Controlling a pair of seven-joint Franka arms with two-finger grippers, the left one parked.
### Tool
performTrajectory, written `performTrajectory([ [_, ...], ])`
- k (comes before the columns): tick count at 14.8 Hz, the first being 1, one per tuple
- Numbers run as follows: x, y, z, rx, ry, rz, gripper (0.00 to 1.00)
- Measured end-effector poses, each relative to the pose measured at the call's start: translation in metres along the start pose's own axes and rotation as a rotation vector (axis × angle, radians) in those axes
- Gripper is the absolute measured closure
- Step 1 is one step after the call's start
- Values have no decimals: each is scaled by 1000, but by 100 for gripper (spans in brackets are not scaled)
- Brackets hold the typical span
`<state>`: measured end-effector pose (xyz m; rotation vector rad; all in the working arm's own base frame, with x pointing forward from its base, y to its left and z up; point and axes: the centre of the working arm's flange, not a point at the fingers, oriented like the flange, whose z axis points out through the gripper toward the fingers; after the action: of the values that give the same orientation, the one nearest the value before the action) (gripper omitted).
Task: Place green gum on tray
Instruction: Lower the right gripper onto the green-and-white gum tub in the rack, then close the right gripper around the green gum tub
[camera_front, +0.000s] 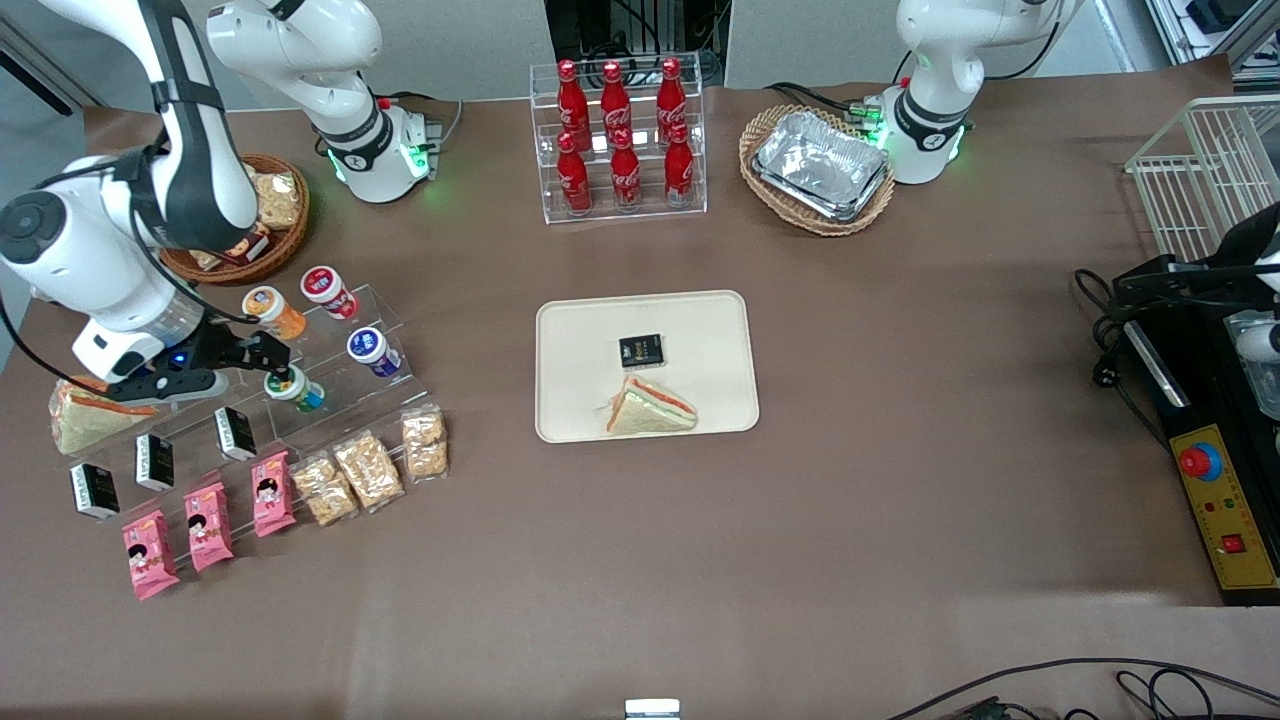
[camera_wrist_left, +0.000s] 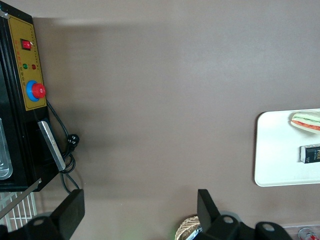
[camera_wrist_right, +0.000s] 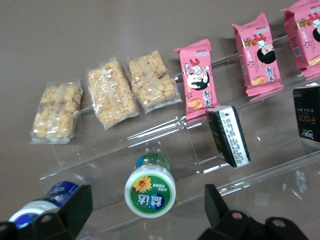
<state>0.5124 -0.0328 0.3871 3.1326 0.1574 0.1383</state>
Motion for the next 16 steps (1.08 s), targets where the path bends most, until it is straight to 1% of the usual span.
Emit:
performTrajectory([
  [9, -25, -4, 47, -8, 33, -19, 0],
  [15, -33, -5, 67, -9, 30, -20, 0],
  [16, -33, -5, 69, -8, 28, -20, 2],
])
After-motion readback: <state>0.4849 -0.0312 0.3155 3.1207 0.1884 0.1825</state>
